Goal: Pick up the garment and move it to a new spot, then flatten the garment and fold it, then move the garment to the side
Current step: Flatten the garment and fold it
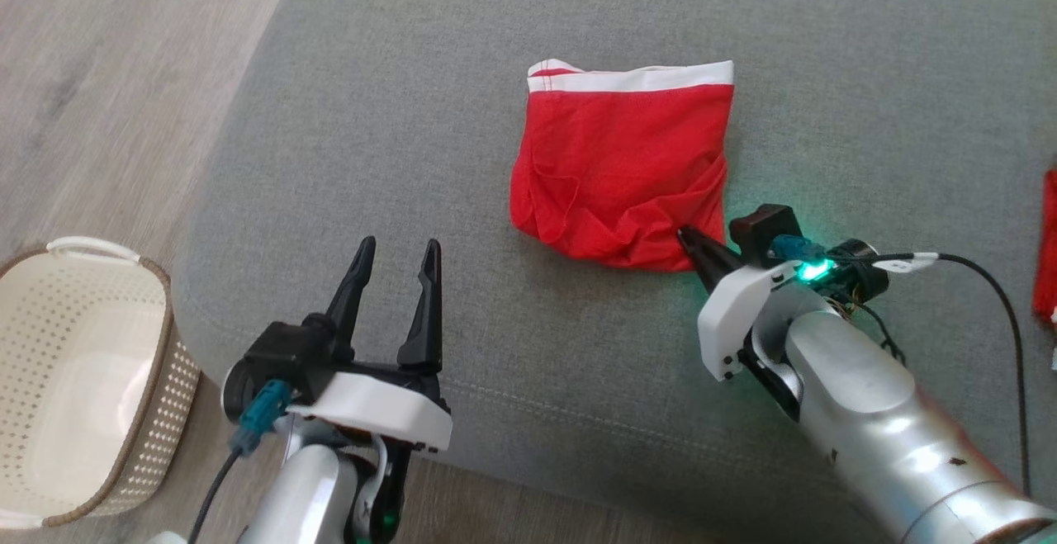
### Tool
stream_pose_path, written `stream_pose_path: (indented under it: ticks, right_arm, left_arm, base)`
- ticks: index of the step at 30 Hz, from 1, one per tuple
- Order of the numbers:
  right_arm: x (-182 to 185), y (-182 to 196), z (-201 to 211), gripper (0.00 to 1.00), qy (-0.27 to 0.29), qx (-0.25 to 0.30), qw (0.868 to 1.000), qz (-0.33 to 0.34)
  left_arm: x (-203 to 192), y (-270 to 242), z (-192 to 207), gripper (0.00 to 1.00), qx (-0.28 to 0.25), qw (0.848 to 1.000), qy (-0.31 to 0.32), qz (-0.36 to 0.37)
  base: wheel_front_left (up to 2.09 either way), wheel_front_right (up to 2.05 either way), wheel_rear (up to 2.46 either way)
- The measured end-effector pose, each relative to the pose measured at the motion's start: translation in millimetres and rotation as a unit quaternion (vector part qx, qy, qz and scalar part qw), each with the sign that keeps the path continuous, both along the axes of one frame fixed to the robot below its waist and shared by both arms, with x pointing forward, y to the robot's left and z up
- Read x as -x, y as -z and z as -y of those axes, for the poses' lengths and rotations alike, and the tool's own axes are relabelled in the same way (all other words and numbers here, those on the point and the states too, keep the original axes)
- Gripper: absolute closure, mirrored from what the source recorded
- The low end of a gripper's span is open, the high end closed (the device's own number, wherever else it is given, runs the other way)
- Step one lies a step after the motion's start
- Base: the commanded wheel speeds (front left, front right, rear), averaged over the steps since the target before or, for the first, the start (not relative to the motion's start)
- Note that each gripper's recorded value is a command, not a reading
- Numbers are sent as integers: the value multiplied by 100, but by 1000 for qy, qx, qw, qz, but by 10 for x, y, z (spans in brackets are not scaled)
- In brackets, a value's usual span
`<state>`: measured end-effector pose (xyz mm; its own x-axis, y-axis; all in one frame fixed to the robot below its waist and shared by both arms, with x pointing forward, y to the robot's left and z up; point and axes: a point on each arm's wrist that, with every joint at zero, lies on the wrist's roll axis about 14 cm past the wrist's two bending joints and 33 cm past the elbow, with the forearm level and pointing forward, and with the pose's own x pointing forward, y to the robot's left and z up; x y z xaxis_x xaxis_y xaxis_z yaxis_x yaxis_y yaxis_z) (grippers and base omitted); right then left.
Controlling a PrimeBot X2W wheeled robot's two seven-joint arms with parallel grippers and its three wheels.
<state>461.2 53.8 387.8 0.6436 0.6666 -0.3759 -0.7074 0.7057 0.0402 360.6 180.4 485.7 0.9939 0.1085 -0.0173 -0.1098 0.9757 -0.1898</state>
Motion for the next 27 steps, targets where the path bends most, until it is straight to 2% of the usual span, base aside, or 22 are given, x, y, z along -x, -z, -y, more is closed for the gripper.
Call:
stream_pose_path:
  ticks: [4,8,18,23,27]
  right_arm:
    - [-64,-173,-18,100,0,-20,999,27]
    - [-41,-358,-234,100,-22,-49,998,45]
    - [105,-239,-626,100,-98,-17,995,31]
    - [317,-243,-898,100,-148,-21,989,12]
    - [396,-256,-913,100,-163,-24,986,4]
  left_arm:
    - [19,-25,-4,0,0,1000,-1,4]
    - [57,-47,-49,0,-2,1000,-8,6]
    - [170,-21,-227,0,-3,999,-40,-2]
    - [234,-22,-323,0,-3,998,-59,-4]
    - [245,-44,-334,0,-2,998,-61,0]
  base:
    - [0,0,0]
    - [0,0,0]
    - [0,0,0]
    - [0,0,0]
    - [0,0,0]
